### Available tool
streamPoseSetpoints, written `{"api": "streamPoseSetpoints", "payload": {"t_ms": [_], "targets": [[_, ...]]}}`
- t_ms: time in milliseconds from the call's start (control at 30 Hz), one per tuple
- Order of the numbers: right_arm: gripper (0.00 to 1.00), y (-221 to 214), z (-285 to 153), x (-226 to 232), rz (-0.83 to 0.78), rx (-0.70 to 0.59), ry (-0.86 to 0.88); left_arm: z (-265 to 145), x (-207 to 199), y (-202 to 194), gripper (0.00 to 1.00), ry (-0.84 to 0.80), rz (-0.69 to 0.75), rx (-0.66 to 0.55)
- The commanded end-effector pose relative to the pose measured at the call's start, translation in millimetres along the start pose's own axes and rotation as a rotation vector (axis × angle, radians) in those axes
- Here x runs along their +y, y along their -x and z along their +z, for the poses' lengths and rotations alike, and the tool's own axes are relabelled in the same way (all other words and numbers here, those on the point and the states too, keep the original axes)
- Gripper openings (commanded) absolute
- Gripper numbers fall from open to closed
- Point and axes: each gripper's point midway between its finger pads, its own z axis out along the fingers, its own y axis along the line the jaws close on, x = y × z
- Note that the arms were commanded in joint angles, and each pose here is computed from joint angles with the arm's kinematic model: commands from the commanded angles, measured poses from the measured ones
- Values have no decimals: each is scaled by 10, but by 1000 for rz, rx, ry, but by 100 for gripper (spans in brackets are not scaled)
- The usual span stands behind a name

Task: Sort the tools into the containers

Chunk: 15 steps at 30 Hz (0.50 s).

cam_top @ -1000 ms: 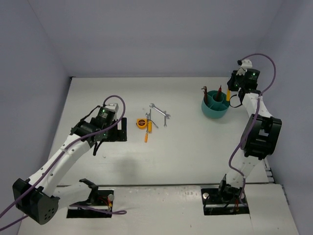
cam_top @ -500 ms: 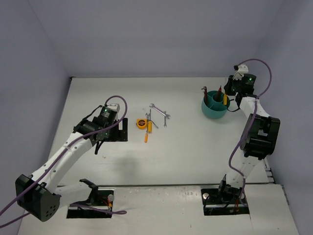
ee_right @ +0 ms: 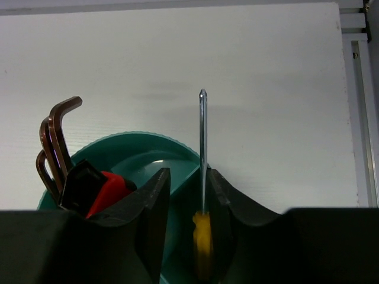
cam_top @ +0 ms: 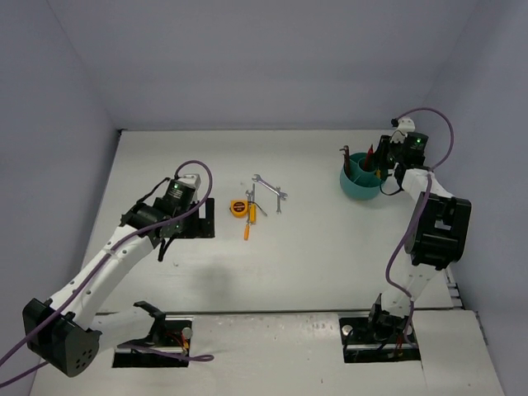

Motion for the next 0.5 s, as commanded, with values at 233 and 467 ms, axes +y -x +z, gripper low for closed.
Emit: {"api": "streamPoseSetpoints", "payload": {"t_ms": [233,467], "targets": [[42,862,-1027,55,168,-228,-171,-64,-227,218,88,-56,-35,-56],[45,499,-1514,310,321,-185,-225,143,-586,433,81,-25,6,-31]]}}
